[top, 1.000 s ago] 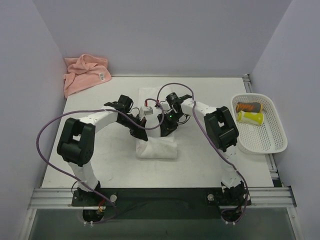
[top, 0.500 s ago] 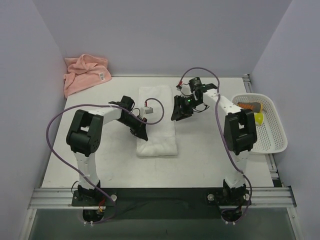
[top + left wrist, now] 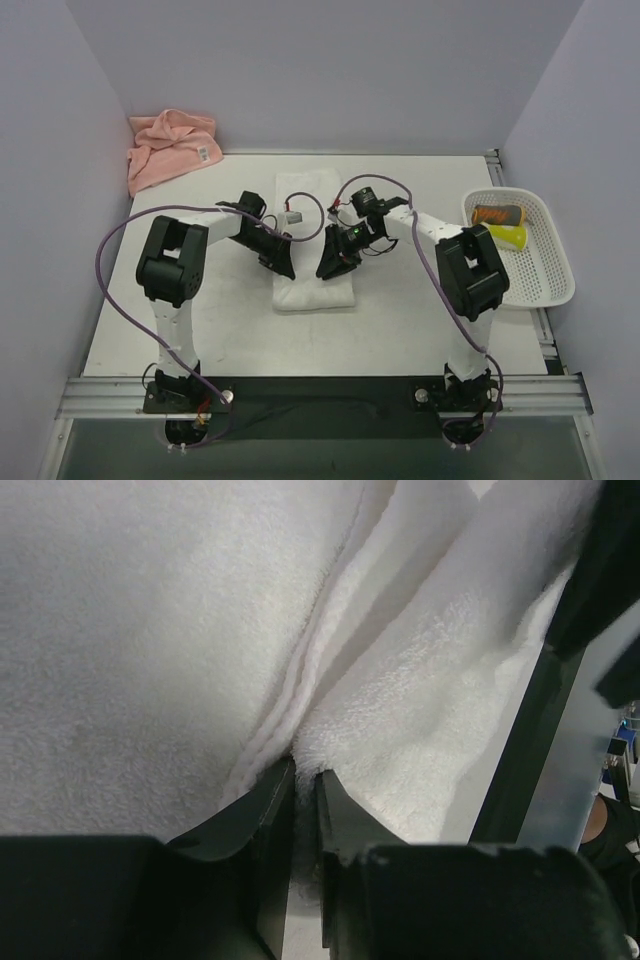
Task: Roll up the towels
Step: Roll the towel
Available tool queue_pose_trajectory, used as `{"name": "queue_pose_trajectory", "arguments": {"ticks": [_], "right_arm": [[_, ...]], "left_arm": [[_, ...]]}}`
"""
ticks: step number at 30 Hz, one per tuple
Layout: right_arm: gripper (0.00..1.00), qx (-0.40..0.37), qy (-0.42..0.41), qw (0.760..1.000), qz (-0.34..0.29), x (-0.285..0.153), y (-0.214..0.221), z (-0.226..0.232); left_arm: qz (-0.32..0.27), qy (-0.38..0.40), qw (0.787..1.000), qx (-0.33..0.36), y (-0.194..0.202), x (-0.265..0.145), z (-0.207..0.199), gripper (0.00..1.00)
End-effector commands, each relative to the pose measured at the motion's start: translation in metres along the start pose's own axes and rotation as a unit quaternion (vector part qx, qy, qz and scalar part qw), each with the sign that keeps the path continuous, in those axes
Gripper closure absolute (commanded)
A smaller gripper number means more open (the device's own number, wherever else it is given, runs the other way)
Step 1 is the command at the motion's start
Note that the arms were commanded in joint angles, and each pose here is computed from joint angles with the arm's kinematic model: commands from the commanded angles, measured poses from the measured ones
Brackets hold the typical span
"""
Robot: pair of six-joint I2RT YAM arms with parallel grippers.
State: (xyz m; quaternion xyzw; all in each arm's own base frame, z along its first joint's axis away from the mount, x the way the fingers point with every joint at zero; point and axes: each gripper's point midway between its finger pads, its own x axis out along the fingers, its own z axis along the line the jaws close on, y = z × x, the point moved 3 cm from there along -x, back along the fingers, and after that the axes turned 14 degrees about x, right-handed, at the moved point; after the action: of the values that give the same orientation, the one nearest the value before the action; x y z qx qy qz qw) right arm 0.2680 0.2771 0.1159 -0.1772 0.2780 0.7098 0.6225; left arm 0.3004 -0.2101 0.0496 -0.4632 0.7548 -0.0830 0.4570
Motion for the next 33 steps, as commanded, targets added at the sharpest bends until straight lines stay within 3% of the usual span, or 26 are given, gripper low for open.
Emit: {"name": "queue_pose_trajectory", "arguments": {"ticks": [1, 5, 12, 17, 19, 22, 23, 24, 25, 26, 28, 31, 33], "right_arm": [[0.77, 0.042, 0.043, 0.998, -0.006, 0.014, -0.009, -0.033], [0.78, 0.09, 0.105, 0.99, -0.025, 0.016, -0.025, -0.08], [0.78, 0.083, 0.125, 0.989, -0.017, 0.019, -0.026, -0.086], [0.79, 0.059, 0.145, 0.988, -0.016, 0.021, -0.025, -0.085], [0.79, 0.046, 0.153, 0.987, -0.016, 0.022, -0.022, -0.083], [0.78, 0.049, 0.161, 0.986, -0.011, 0.025, -0.019, -0.089], [0.78, 0.051, 0.16, 0.986, -0.007, 0.026, -0.018, -0.09], [0.78, 0.051, 0.16, 0.986, -0.004, 0.026, -0.017, -0.09], [0.78, 0.052, 0.159, 0.986, -0.002, 0.027, -0.017, -0.091], [0.77, 0.051, 0.158, 0.986, 0.0, 0.028, -0.017, -0.091], [0.75, 0.052, 0.159, 0.986, 0.0, 0.028, -0.018, -0.091], [0.74, 0.055, 0.158, 0.986, 0.003, 0.029, -0.018, -0.091], [0.73, 0.058, 0.158, 0.986, 0.006, 0.03, -0.018, -0.093]], "left_arm": [[-0.012, -0.026, 0.999, 0.015, -0.005, -0.011, 0.018, 0.73], [-0.018, -0.029, 0.999, 0.024, 0.002, -0.028, 0.019, 0.6], [-0.029, -0.09, 0.995, 0.039, 0.019, -0.088, 0.038, 0.54], [-0.019, -0.142, 0.982, 0.123, 0.019, -0.119, 0.031, 0.53], [-0.026, -0.165, 0.971, 0.172, 0.007, -0.128, 0.015, 0.42], [-0.01, -0.208, 0.935, 0.287, -0.016, -0.121, -0.017, 0.35], [0.02, -0.221, 0.928, 0.299, 0.0, -0.111, -0.021, 0.31], [0.009, -0.235, 0.898, 0.371, -0.019, -0.103, -0.042, 0.26], [0.013, -0.243, 0.881, 0.407, -0.021, -0.096, -0.051, 0.13], [0.033, -0.242, 0.872, 0.423, -0.004, -0.081, -0.054, 0.11], [0.041, -0.256, 0.823, 0.506, -0.012, -0.065, -0.076, 0.08], [0.063, -0.253, 0.785, 0.562, -0.006, -0.038, -0.093, 0.08], [0.076, -0.258, 0.773, 0.574, -0.003, -0.026, -0.091, 0.08]]}}
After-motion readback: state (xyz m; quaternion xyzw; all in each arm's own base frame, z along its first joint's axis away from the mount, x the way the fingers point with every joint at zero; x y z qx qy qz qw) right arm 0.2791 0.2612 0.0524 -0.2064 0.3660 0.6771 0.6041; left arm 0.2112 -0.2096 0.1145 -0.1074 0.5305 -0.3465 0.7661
